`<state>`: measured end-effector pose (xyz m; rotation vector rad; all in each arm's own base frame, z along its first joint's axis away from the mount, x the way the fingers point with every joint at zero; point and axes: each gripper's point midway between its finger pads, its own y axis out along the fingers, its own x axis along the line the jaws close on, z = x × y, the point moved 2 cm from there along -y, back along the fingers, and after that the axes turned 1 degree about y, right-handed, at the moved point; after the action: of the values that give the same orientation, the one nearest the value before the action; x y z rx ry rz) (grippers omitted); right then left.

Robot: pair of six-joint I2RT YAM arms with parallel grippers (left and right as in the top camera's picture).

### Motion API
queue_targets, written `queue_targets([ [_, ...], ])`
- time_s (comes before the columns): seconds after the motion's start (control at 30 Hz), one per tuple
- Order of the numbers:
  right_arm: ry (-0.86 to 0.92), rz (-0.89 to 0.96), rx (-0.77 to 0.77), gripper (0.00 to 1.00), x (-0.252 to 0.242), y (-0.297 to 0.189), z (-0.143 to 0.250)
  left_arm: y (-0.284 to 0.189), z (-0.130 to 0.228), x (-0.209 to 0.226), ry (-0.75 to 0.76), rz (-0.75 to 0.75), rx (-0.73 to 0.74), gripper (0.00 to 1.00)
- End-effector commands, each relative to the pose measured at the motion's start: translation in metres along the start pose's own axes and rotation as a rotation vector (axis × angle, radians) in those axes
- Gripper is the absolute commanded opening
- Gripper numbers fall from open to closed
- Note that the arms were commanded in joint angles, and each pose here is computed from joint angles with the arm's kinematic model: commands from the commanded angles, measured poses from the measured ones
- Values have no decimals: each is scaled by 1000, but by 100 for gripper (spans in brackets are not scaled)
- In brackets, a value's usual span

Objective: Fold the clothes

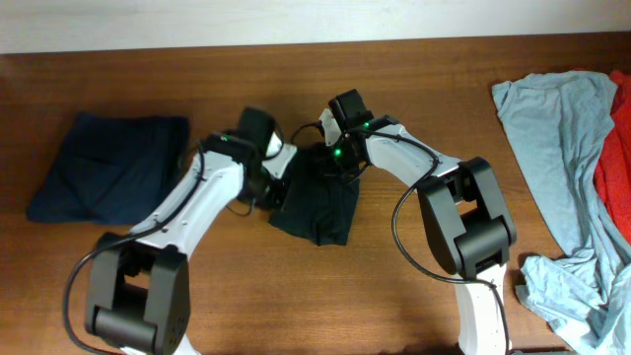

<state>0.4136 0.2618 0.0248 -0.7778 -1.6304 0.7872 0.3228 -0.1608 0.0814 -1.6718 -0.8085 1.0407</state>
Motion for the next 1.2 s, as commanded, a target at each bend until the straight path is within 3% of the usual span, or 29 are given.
queue_targets([
  [0.0, 19, -29, 39, 11, -1, 12, 7, 34, 33, 8, -55, -12, 71, 1],
  [0.17, -12, -53, -12, 11, 4, 12, -5, 58, 69, 15, -86, -15, 136, 1],
  [0.23, -33, 30, -94, 7, -7, 12, -21, 63, 81, 16, -95, -14, 165, 1],
  [0.37, -49, 109, -211, 8, -21, 4, -46, 63, 81, 16, -112, -16, 163, 1],
  [0.57, -19, -20, -217, 13, -26, -16, -60, 61, 81, 16, -113, -20, 167, 1],
  [0.63, 1, -80, -215, 20, -28, -29, -63, 53, 81, 13, -116, -18, 179, 1],
  [0.77, 96, -189, -194, 31, -47, -78, -62, -12, 60, -4, -96, -22, 136, 4],
  [0.87, 107, -202, -171, 36, -61, -114, -50, -69, 32, -7, -55, -101, -25, 35],
  [0.9, 90, -190, -163, 38, -65, -126, -44, -84, 24, -4, -47, -133, -82, 59],
  [0.97, 59, -168, -150, 40, -67, -146, -33, -110, 8, 6, -48, -202, -202, 81],
  [1.03, 25, -153, -148, 40, -64, -168, -23, -116, 0, 16, -67, -217, -249, 87],
  [1.17, -43, -138, -186, 40, -43, -213, -9, -90, -7, 45, -150, -175, -199, 93],
])
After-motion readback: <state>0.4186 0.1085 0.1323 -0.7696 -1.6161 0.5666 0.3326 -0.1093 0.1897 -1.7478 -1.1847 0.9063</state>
